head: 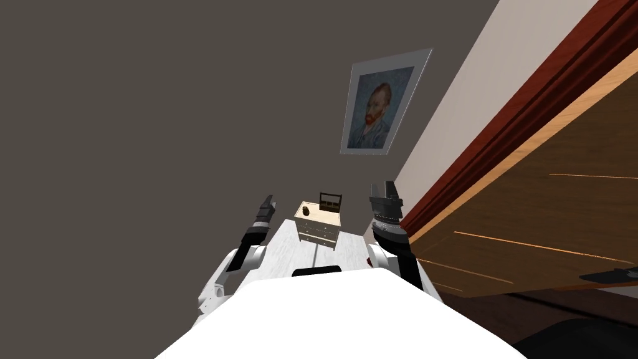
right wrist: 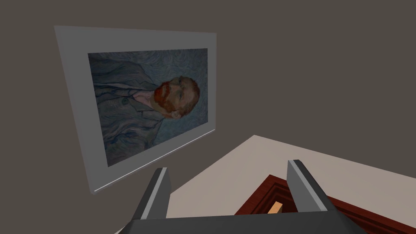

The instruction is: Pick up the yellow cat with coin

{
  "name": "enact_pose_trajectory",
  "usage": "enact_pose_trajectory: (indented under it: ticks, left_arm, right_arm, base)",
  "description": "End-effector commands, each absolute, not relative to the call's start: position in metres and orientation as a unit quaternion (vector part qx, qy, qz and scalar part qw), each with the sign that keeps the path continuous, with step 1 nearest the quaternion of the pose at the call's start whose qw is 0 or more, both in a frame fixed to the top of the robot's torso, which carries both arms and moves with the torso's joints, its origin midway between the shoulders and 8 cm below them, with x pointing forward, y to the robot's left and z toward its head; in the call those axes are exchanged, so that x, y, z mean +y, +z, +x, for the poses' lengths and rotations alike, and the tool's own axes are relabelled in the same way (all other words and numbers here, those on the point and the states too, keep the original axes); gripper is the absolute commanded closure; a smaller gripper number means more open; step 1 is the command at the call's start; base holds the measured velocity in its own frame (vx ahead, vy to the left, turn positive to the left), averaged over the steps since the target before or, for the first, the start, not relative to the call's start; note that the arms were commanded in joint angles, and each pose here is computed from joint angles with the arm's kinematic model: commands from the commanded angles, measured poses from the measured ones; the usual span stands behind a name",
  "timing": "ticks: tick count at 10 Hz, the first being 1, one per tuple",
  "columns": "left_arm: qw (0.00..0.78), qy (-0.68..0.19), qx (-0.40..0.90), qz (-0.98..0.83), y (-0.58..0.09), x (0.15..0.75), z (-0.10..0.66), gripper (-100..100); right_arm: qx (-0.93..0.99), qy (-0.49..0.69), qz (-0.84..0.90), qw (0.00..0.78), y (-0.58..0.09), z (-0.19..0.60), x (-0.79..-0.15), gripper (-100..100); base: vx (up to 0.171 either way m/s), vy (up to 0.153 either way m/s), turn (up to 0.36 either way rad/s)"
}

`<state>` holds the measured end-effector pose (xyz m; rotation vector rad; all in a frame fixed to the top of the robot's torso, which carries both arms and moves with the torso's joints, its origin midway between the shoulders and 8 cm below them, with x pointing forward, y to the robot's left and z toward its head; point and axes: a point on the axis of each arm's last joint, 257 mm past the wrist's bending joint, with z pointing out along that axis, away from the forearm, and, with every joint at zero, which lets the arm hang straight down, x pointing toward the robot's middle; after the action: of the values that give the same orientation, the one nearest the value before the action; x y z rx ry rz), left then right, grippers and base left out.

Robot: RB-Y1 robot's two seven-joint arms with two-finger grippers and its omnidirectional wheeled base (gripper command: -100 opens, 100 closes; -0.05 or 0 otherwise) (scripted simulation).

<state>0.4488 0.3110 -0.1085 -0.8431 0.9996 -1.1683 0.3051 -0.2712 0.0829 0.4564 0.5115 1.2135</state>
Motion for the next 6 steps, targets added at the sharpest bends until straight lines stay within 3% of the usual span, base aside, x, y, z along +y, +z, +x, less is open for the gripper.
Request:
enact_pose_trajectory:
  ticks: [1, 6]
  left_arm:
    - [0.624, -0.494, 0.46, -0.393, -0.137, 0.313, 0.46, -100]
    - [0.584, -0.459, 0.502, -0.443, -0.199, 0.315, 0.486, -100]
  right_arm:
    - [0.236, 0.559, 0.21, 0.767, 0.083, 0.305, -0.271, 0]
    - [0.236, 0.559, 0.21, 0.767, 0.083, 0.305, -0.271, 0]
  base:
    - [-0.017, -0.013, -0.057]
    - [0.003, -0.004, -0.032]
